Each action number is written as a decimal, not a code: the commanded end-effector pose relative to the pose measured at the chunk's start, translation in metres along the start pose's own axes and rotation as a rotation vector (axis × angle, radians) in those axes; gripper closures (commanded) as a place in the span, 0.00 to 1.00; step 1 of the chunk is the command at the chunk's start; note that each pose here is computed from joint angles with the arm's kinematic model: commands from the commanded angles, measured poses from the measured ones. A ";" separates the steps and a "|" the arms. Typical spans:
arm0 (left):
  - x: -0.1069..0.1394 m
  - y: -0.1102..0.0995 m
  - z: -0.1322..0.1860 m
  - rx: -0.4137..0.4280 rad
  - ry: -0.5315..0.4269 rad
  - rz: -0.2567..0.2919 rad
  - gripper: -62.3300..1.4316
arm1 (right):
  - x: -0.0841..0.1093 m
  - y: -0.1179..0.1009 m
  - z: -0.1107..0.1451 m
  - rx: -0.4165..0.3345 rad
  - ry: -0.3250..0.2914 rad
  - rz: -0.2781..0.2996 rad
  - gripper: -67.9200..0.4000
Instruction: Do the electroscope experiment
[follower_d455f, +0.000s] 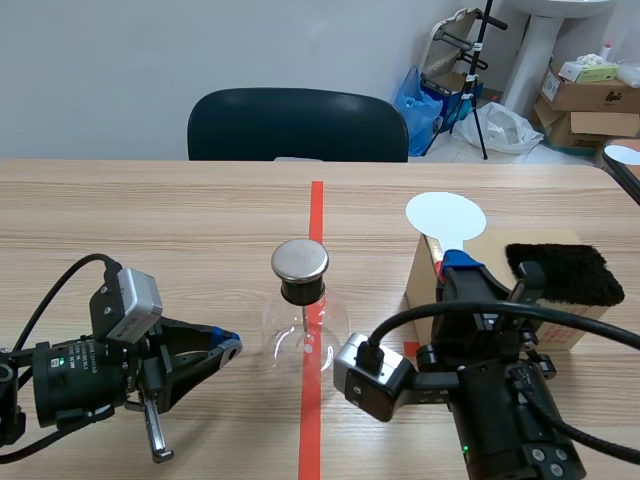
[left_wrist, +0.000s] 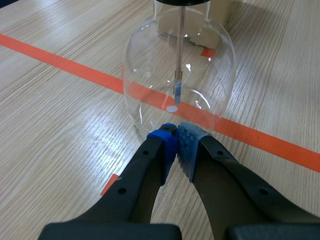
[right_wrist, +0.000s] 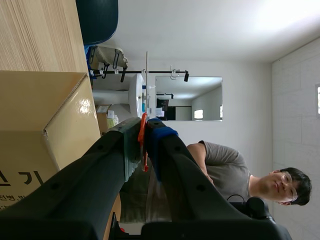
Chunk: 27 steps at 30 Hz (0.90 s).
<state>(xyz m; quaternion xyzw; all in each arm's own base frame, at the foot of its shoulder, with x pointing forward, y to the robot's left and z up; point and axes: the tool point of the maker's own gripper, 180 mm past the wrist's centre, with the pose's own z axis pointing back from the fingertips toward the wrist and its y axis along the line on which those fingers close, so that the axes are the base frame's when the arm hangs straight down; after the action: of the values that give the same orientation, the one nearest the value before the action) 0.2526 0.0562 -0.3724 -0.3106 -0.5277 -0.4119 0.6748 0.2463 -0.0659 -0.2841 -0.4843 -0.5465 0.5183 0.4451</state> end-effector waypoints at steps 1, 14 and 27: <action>0.011 0.005 0.000 0.014 -0.042 -0.007 0.91 | -0.004 -0.009 -0.004 -0.031 0.005 0.003 0.98; 0.011 0.005 0.001 0.014 -0.039 -0.008 0.91 | -0.025 -0.007 0.000 -0.031 -0.041 0.033 0.98; 0.058 -0.030 0.067 -0.003 -0.085 -0.153 0.91 | -0.047 -0.005 0.016 -0.025 -0.087 -0.001 0.98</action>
<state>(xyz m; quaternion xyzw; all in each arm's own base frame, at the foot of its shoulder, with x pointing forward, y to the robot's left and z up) 0.2079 0.0854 -0.3032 -0.2786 -0.5743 -0.4587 0.6182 0.2358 -0.1121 -0.2870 -0.4586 -0.5655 0.5413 0.4205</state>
